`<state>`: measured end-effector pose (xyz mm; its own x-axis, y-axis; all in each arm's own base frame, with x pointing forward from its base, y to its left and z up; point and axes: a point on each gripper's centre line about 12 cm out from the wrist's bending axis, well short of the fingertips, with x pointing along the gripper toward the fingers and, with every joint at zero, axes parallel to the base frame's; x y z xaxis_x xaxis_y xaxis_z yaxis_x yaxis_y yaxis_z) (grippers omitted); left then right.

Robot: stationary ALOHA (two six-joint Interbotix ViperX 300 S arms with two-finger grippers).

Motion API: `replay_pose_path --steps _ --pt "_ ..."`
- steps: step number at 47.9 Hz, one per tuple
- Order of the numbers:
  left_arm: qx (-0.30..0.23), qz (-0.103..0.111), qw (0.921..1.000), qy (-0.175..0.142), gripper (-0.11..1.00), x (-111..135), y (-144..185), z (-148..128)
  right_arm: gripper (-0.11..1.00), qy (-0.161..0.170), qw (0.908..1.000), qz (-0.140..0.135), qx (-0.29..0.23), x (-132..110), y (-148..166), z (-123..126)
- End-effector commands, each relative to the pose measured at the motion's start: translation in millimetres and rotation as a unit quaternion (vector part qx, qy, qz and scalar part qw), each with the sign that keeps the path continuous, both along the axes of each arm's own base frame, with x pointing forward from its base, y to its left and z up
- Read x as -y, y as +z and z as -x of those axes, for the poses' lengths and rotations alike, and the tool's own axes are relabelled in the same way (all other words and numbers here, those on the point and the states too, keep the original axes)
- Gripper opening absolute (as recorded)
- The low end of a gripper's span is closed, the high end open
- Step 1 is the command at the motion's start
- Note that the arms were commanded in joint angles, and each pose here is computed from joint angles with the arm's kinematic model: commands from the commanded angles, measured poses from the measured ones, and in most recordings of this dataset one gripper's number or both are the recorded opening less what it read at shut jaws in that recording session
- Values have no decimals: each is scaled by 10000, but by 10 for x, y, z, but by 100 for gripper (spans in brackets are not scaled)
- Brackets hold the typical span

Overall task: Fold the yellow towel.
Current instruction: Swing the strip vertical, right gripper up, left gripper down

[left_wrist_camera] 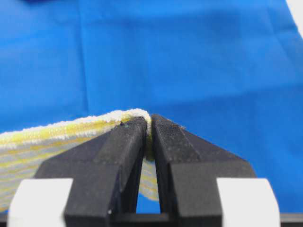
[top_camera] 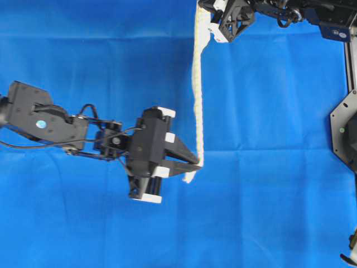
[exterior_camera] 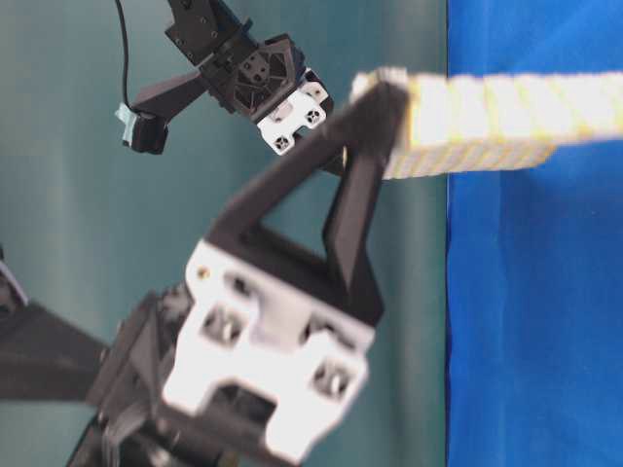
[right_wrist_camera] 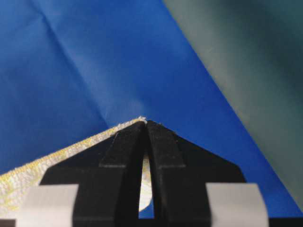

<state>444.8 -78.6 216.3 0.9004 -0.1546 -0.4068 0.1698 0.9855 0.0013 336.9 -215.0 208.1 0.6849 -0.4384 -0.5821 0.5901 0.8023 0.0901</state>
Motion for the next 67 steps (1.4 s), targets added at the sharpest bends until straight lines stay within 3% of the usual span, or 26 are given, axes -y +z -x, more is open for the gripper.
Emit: replay_pose_path --steps 1,18,39,52,67 --pt "269 23 9995 -143 4 137 184 -82 2 -34 9997 152 176 68 154 -24" --pt "330 27 9994 -137 4 157 174 -215 2 -123 9998 109 93 78 124 94" --pt "226 0 9996 -140 4 226 -85 -554 2 -147 9999 57 36 -48 82 300" --pt "76 91 9999 -100 4 202 -231 -311 2 40 10000 41 -8 -39 -6 39" --pt "45 571 9984 35 4 202 -359 90 2 324 9994 -2 -79 -9 -174 -474"
